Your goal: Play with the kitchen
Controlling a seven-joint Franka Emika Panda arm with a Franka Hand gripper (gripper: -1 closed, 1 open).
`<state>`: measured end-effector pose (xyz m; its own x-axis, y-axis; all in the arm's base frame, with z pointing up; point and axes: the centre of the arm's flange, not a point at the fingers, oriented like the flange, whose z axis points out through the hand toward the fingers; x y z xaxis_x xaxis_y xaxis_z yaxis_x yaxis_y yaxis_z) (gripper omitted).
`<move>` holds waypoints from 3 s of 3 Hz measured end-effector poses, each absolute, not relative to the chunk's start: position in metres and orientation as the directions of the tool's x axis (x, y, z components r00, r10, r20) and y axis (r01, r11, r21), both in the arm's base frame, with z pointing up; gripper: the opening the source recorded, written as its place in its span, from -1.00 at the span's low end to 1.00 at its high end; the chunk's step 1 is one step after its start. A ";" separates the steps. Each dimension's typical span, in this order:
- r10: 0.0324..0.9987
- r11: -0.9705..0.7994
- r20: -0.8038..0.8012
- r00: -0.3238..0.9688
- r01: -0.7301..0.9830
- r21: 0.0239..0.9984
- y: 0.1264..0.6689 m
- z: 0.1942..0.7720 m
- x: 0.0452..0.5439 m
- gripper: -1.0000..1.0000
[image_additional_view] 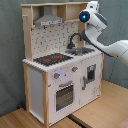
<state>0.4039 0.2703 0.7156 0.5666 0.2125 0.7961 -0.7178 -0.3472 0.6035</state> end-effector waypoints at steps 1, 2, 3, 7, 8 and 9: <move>0.241 -0.369 0.801 0.548 -0.712 0.598 0.255 0.716 0.402 -1.00; 0.276 -0.384 0.804 0.527 -0.706 0.595 0.242 0.716 0.405 -1.00; 0.300 -0.406 0.810 0.503 -0.701 0.586 0.226 0.720 0.397 -1.00; 0.375 -0.480 0.818 0.435 -0.664 0.573 0.213 0.701 0.358 1.00; 0.477 -0.513 0.811 0.339 -0.642 0.570 0.275 0.716 0.327 1.00; 0.570 -0.500 0.758 0.318 -0.598 0.626 0.332 0.698 0.333 1.00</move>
